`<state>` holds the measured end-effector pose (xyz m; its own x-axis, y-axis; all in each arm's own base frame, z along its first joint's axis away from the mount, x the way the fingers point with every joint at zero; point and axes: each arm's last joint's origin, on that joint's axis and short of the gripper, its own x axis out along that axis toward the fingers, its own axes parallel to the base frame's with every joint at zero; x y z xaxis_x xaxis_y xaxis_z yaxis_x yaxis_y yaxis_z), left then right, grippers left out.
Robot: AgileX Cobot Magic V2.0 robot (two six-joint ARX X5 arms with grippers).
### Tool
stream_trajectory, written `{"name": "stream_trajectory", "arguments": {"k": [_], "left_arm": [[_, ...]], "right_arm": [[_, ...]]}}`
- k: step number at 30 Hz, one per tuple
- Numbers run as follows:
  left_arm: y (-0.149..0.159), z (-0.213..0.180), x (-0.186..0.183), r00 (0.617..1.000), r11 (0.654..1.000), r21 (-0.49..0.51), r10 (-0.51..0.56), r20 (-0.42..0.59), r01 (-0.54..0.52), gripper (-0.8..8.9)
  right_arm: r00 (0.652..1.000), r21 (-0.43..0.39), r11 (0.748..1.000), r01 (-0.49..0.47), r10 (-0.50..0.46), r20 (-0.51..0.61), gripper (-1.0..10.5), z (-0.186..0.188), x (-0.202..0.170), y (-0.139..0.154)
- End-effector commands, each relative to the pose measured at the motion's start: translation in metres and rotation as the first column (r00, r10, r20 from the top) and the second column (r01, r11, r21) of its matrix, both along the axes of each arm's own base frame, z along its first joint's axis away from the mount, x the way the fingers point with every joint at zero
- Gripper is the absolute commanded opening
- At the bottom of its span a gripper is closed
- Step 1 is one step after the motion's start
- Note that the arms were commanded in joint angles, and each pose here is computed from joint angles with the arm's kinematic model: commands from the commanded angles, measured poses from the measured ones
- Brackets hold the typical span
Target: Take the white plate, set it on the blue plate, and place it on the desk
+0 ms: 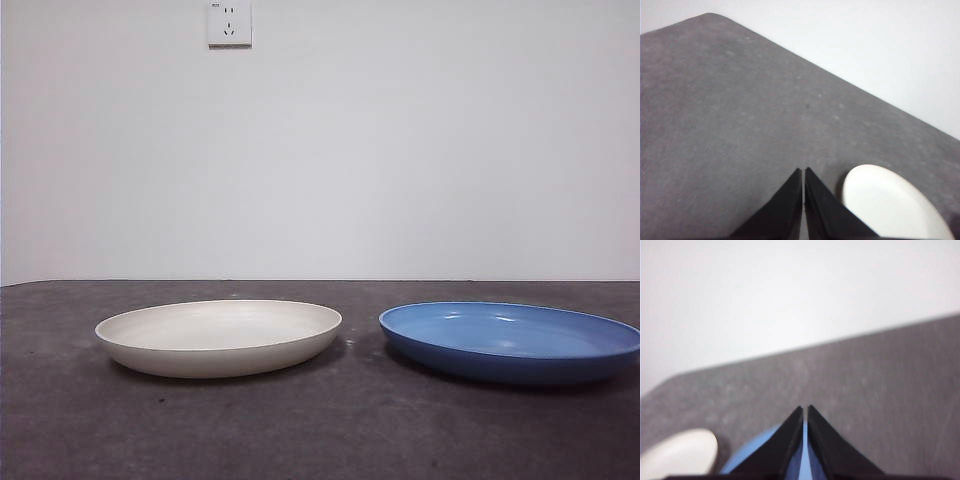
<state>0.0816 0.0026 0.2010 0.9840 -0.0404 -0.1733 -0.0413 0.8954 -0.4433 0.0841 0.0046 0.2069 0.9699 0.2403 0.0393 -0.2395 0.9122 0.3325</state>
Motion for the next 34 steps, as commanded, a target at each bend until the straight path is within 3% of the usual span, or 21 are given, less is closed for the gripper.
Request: {"name": "stream_trajectory", "arguments": {"k": [1, 7, 12, 16, 23, 30, 34], "left_arm": [[-0.001, 0.023, -0.004, 1.0, 1.0, -0.005, -0.013, 0.025, 0.013, 0.1], [-0.003, 0.061, -0.001, 0.993, 0.992, 0.055, -0.109, -0.034, 0.111, 0.09], [-0.005, 0.084, 0.011, 0.96, 0.96, 0.106, -0.242, -0.144, 0.258, 0.09], [-0.007, 0.097, 0.022, 0.923, 0.928, 0.114, -0.328, -0.202, 0.354, 0.09], [-0.013, 0.11, 0.036, 0.82, 0.85, 0.083, -0.468, -0.33, 0.519, 0.09], [-0.024, 0.112, 0.041, 0.696, 0.763, 0.038, -0.567, -0.441, 0.645, 0.09], [-0.028, 0.108, 0.041, 0.649, 0.728, 0.029, -0.591, -0.479, 0.684, 0.09]], "right_arm": [[0.999, 0.008, 1.0, 0.003, -0.004, 0.038, 0.1, 0.019, -0.005, 0.0], [1.0, -0.032, 0.999, 0.001, -0.001, 0.012, 0.1, 0.055, -0.012, 0.0], [0.992, -0.095, 0.995, -0.02, 0.008, -0.123, 0.1, 0.081, -0.007, 0.001], [0.966, -0.116, 0.988, -0.104, 0.073, -0.249, 0.1, 0.094, 0.002, 0.002], [0.852, -0.081, 0.946, -0.315, 0.244, -0.464, 0.1, 0.109, 0.024, 0.006], [0.722, -0.071, 0.891, -0.448, 0.313, -0.617, 0.1, 0.109, 0.037, 0.014], [0.662, -0.075, 0.856, -0.511, 0.337, -0.67, 0.1, 0.103, 0.038, 0.02]]}}
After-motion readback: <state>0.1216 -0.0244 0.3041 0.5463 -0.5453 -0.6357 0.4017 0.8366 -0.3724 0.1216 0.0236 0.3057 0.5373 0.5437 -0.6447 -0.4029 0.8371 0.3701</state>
